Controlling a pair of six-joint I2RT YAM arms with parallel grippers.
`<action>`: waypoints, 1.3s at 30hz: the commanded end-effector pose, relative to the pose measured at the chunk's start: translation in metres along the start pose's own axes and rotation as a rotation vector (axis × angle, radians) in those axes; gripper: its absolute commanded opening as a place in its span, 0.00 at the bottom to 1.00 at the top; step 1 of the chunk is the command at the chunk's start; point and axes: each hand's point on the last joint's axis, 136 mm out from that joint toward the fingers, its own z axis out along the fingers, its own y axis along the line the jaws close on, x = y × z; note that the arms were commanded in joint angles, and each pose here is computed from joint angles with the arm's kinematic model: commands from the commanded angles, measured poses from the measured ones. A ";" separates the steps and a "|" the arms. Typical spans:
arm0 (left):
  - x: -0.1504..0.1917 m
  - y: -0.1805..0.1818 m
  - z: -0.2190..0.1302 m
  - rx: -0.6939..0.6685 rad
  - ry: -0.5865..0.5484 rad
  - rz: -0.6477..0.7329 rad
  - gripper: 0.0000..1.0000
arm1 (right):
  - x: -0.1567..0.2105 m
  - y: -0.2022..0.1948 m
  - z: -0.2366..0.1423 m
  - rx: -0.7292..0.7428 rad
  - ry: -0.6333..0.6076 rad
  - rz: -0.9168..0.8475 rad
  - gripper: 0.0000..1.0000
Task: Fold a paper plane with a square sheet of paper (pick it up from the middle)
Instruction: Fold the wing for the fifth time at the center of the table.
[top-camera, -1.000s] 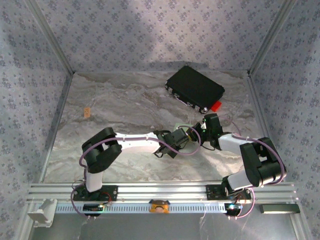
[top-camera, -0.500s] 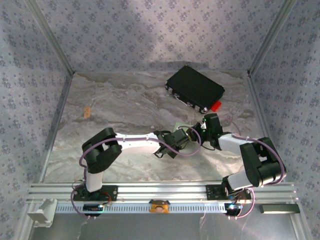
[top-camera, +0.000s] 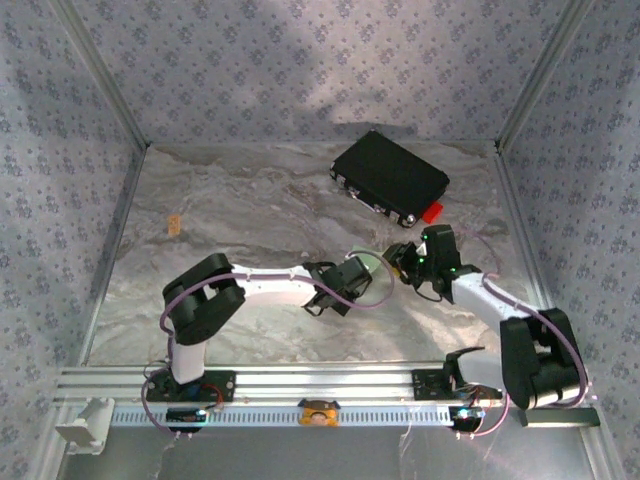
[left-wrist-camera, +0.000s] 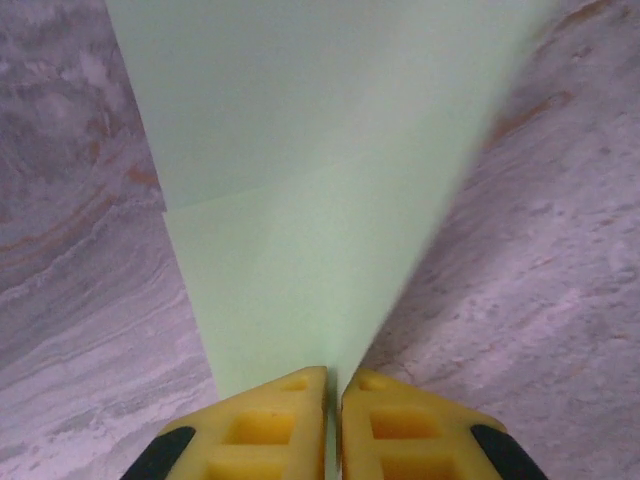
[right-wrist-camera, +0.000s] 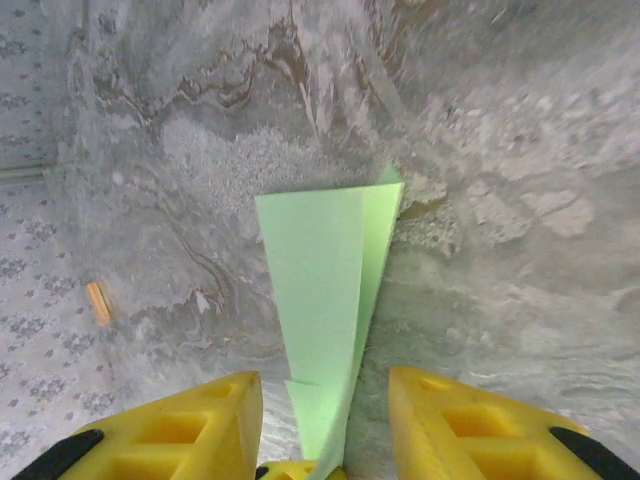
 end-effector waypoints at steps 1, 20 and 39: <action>-0.006 0.000 -0.008 0.082 -0.018 -0.072 0.11 | -0.004 -0.009 -0.010 0.064 -0.028 -0.036 0.40; -0.020 -0.010 -0.011 0.465 0.011 -0.256 0.12 | 0.000 -0.002 -0.004 0.007 -0.030 -0.128 0.35; -0.031 -0.019 -0.007 0.667 0.051 -0.360 0.12 | 0.023 0.010 0.016 -0.051 0.075 -0.261 0.30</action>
